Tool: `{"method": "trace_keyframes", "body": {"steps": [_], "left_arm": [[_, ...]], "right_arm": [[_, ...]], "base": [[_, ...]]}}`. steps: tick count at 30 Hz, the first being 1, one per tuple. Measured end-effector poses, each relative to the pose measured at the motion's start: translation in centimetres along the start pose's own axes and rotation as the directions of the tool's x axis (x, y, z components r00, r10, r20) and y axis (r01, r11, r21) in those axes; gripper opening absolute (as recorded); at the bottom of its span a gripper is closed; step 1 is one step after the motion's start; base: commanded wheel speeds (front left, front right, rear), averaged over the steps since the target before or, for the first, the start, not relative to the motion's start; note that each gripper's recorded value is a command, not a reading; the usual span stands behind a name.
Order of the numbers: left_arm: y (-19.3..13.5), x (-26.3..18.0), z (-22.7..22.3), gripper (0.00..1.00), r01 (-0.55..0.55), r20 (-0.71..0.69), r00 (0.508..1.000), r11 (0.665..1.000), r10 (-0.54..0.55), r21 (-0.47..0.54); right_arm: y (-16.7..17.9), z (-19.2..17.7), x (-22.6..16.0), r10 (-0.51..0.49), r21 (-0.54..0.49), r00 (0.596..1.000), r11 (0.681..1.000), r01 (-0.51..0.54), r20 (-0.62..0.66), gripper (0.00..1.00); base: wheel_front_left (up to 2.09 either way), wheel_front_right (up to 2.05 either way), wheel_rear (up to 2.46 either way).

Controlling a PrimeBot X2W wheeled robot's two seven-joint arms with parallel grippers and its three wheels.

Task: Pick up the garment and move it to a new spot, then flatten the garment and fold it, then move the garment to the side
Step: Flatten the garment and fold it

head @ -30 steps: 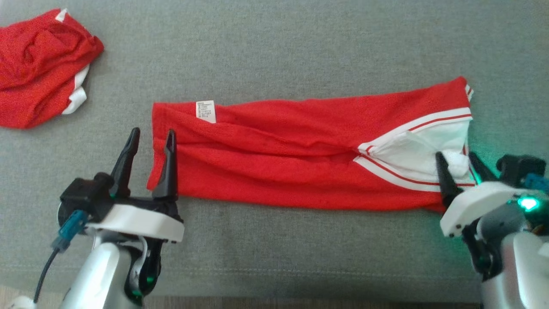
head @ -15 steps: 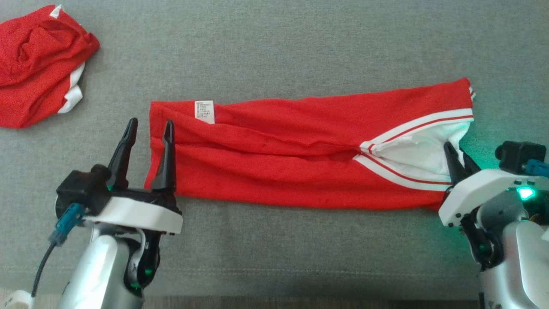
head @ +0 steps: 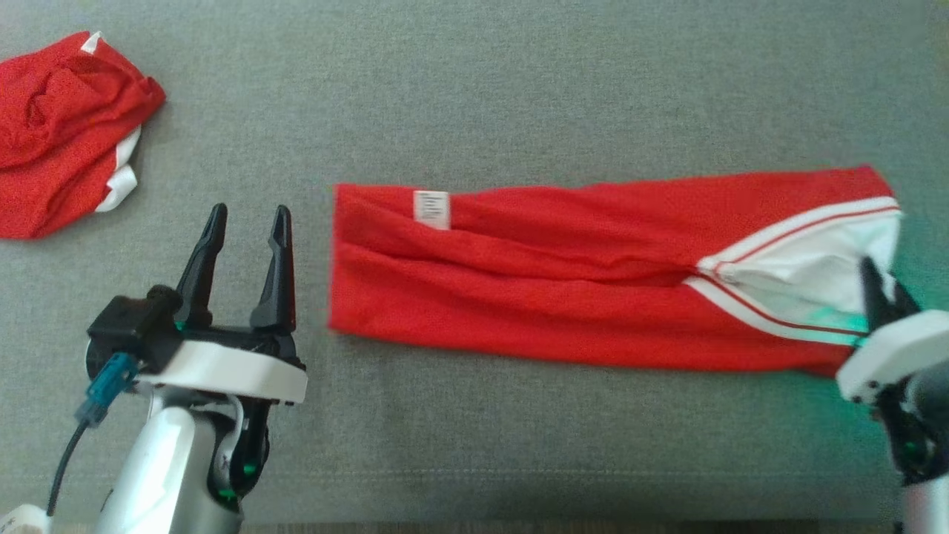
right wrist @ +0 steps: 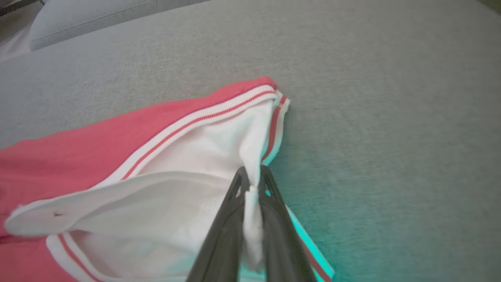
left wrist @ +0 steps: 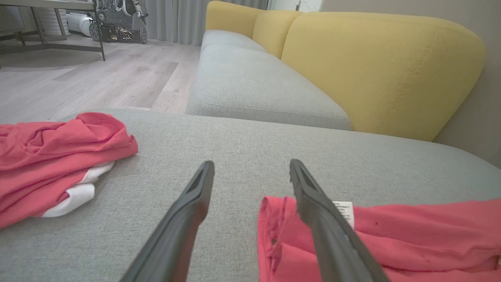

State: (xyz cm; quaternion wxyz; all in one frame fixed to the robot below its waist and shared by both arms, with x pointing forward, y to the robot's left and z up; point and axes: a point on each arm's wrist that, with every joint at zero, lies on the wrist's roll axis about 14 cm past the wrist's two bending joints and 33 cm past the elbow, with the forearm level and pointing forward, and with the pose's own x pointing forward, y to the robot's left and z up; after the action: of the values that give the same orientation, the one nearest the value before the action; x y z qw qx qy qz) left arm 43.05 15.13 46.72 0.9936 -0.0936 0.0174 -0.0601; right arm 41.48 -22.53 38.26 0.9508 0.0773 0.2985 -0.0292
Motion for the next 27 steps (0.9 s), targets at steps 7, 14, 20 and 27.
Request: {"method": "trace_keyframes", "body": {"steps": [7, 14, 20, 27], "left_arm": [[0.1, -0.5, 0.4, 1.0, -0.01, 0.01, 1.0, 1.0, 0.01, -0.004], [-0.2, -1.1, 0.7, 1.0, -0.007, 0.013, 1.0, 1.0, 0.007, -0.005], [-0.2, -1.5, 1.4, 1.0, -0.009, 0.029, 1.0, 1.0, 0.009, -0.001], [0.5, -2.5, 1.4, 1.0, -0.034, 0.025, 0.999, 0.999, 0.034, 0.003]], "right_arm": [[-1.8, 1.4, -1.7, -0.04, -0.001, 0.998, 0.999, 0.04, 0.046, 0.0], [4.5, 5.8, -3.7, 0.15, -0.006, 0.977, 0.989, -0.151, 0.151, 0.0], [12.8, 7.1, -5.9, 0.401, -0.032, 0.903, 0.915, -0.402, 0.152, 0.0], [23.2, 3.3, -7.1, 0.686, 0.049, 0.727, 0.725, -0.687, 0.045, 0.0]], "base": [[0.0, 0.0, 0.0], [0.0, 0.0, 0.0], [0.0, 0.0, 0.0], [0.0, 0.0, 0.0]]}}
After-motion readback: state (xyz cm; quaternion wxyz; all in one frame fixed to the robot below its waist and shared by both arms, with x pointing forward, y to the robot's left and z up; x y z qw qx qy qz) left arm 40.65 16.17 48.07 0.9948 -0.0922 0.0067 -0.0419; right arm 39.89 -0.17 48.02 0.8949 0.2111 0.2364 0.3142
